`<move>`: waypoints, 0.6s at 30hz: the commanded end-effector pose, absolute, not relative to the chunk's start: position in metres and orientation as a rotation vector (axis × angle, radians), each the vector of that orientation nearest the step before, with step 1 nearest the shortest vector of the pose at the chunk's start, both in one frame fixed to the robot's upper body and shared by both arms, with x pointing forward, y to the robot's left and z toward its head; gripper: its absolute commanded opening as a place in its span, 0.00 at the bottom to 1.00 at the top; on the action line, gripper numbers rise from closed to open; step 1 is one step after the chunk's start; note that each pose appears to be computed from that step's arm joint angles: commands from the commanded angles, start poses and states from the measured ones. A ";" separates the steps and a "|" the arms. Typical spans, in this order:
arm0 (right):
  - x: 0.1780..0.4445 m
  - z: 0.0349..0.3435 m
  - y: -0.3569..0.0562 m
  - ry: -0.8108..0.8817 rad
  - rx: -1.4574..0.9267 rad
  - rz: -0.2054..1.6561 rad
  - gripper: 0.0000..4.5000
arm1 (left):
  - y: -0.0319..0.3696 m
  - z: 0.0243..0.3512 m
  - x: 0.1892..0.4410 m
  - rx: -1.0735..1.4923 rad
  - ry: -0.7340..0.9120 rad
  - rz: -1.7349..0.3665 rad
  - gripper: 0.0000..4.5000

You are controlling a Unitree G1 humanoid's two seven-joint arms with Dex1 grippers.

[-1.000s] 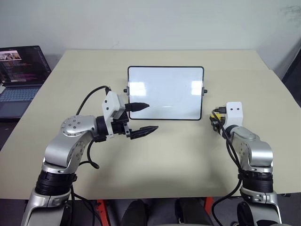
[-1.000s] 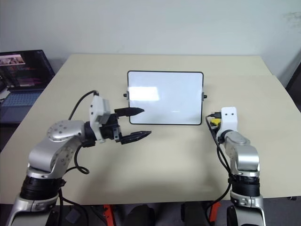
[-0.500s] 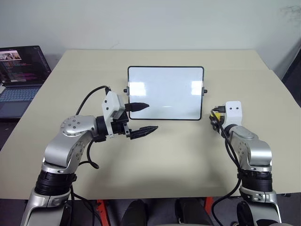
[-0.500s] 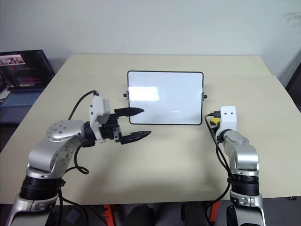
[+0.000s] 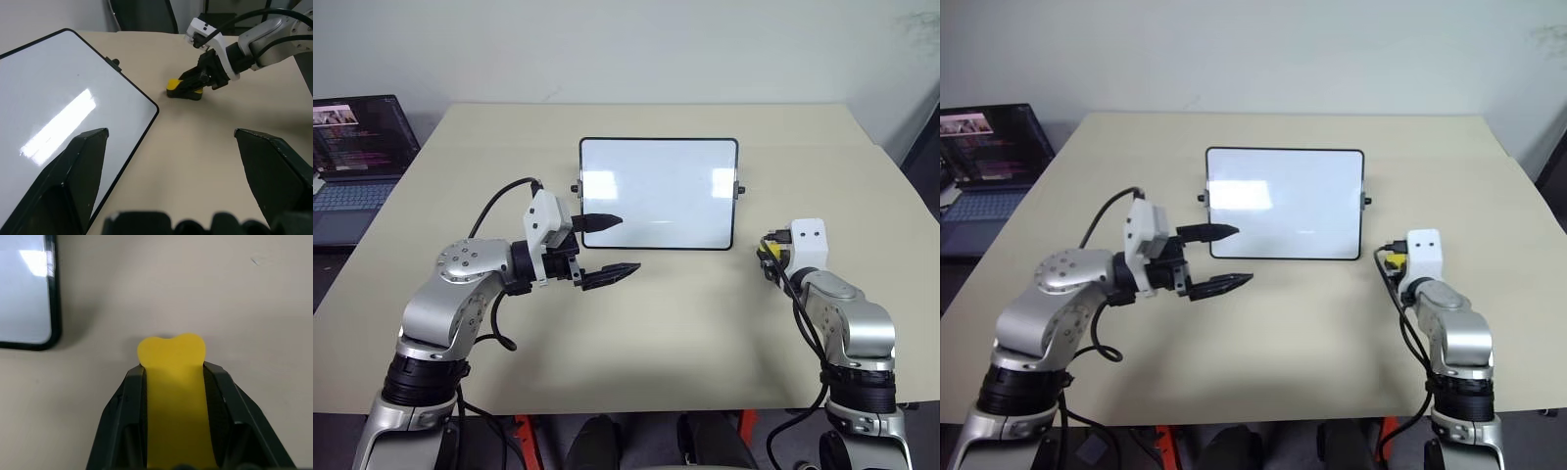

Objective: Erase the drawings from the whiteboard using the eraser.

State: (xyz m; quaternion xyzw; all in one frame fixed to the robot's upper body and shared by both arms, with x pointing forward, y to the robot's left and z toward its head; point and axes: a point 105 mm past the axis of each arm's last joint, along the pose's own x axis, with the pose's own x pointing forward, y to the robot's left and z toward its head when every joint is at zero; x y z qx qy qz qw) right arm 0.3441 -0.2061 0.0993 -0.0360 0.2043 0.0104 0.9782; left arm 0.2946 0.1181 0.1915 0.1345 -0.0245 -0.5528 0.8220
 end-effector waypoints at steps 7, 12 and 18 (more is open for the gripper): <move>0.328 0.113 -0.204 0.383 -0.058 0.026 0.28 | 0.123 0.204 0.295 0.327 -0.098 -1.162 1.00; 0.321 0.110 -0.202 0.395 -0.048 0.021 0.28 | 0.124 0.203 0.295 0.327 -0.097 -1.158 1.00; 0.315 0.104 -0.202 0.409 -0.036 0.008 0.28 | 0.125 0.204 0.296 0.331 -0.097 -1.156 1.00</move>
